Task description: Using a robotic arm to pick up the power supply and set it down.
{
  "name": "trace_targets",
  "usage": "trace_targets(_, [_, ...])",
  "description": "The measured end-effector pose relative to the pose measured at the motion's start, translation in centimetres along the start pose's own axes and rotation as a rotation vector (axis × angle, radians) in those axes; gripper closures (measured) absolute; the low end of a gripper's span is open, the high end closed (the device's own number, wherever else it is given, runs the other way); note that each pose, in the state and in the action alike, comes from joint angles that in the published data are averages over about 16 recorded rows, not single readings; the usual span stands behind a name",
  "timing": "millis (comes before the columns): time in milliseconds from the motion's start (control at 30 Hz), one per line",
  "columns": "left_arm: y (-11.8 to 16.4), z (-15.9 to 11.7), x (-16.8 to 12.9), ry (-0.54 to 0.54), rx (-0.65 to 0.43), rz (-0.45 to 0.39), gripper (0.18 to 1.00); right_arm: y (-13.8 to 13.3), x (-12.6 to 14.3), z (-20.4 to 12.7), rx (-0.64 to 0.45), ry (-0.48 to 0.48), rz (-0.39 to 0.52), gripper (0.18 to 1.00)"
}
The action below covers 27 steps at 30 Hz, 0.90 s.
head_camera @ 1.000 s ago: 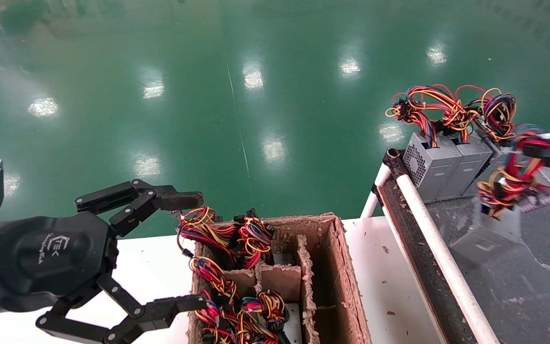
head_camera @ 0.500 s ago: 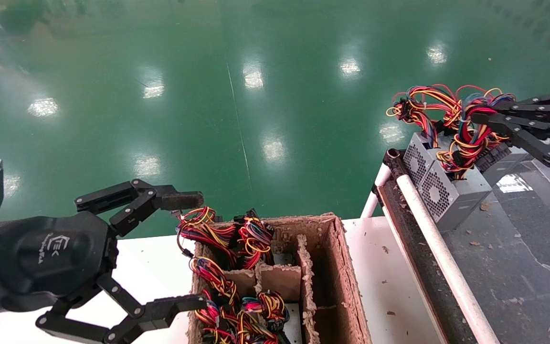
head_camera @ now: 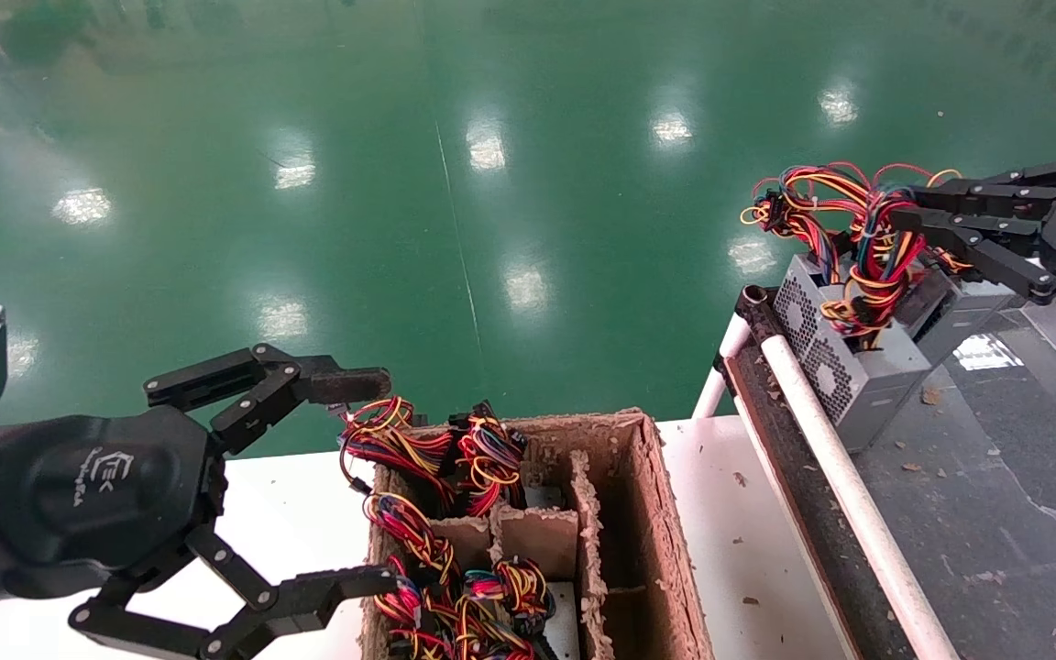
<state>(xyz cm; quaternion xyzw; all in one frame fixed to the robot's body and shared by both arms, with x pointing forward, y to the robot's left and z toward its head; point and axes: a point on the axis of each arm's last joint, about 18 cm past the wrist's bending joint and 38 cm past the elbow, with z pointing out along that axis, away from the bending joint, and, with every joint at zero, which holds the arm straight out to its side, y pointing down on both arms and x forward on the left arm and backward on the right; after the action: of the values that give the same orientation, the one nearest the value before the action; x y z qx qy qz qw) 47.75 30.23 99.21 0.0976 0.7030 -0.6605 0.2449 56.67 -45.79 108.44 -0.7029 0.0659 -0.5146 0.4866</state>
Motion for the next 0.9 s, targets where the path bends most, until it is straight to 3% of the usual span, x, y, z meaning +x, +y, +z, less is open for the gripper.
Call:
trace_targets(300, [0.0, 0.0, 0.0, 0.000, 0.000, 0.000, 0.184, -0.3, 0.1, -0.1, 0.023, -0.013, 0.006, 0.829])
trace_targets(900, [0.0, 0.0, 0.0, -0.001, 0.000, 0.000, 0.184, -1.3, -2.6, 1.2, 0.114, -0.088, 0.028, 0.449])
